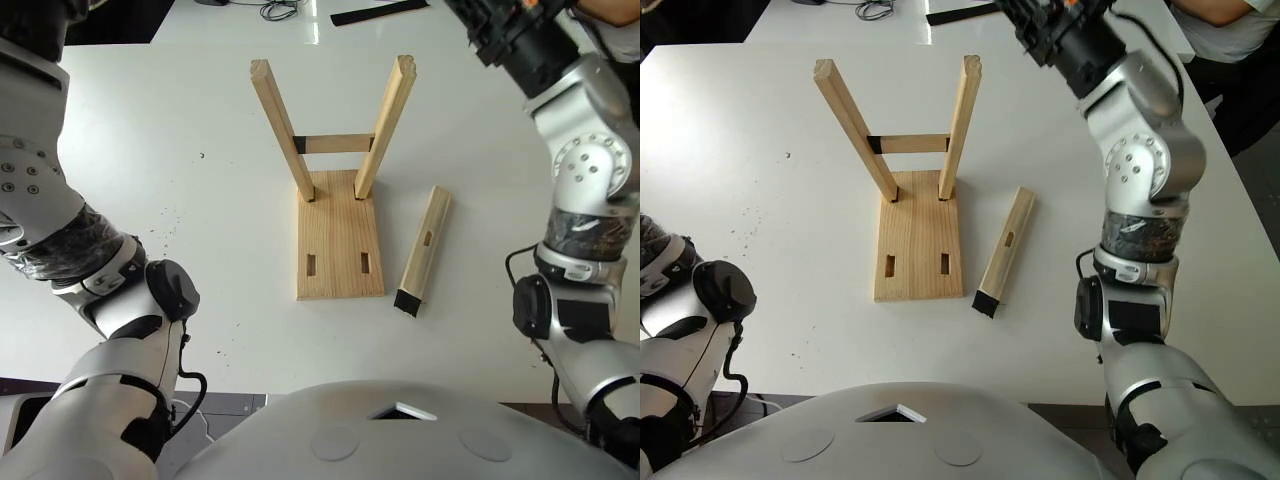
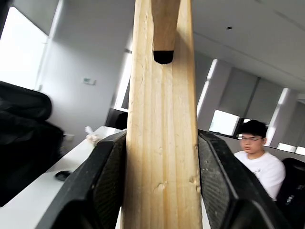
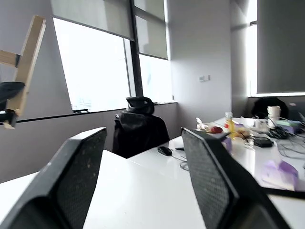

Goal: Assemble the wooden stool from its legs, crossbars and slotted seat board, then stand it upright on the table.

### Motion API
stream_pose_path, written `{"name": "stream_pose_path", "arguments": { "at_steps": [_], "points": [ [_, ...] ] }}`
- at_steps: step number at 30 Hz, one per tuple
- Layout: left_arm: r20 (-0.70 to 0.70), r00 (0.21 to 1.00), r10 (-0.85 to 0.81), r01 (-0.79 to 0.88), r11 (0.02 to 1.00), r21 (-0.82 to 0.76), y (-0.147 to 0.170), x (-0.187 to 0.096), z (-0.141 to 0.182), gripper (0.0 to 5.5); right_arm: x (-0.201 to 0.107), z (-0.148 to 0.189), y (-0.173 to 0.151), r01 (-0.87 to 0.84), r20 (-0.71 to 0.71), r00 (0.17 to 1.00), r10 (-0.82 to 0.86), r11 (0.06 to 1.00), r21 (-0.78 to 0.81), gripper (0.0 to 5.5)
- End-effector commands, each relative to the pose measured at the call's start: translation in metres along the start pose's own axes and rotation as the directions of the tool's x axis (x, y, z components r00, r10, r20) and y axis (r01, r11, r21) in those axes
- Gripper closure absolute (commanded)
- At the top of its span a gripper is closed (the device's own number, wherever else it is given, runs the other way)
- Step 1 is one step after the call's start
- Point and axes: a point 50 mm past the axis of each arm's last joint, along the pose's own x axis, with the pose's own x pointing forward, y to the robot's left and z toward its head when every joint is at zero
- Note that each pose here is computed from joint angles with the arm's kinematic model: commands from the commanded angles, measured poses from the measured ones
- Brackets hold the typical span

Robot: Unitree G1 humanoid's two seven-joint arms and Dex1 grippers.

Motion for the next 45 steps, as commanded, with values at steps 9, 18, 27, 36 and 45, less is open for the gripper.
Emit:
{"name": "stream_pose_path", "arguments": {
  "at_steps": [9,18,27,36,45],
  "points": [
    [-0.060,0.718,-0.693,0.677,0.716,-0.172,-0.069,-0.065,-0.028,3.45,0.023,0.054,0.031,-0.601,-0.106,0.756,0.646,0.749,0.278,2.62],
    [-0.113,0.573,-0.812,0.775,0.582,-0.248,-0.077,-0.078,-0.046,3.45,0.019,0.047,0.026,-0.710,-0.207,0.597,0.775,0.630,0.313,1.79],
    [-0.174,0.525,-0.833,0.784,0.553,-0.283,-0.070,-0.088,-0.064,3.45,0.012,0.046,0.038,-0.807,-0.242,0.448,0.861,0.506,0.304,1.78],
    [-0.211,0.518,-0.829,0.786,0.558,-0.265,-0.068,-0.090,-0.073,3.45,0.020,0.057,0.042,-0.774,-0.173,0.488,0.855,0.516,0.368,1.78],
    [-0.223,0.534,-0.815,0.780,0.577,-0.241,-0.067,-0.089,-0.077,3.45,0.014,0.055,0.046,-0.741,-0.149,0.494,0.857,0.504,0.444,1.78]
  ]
}}
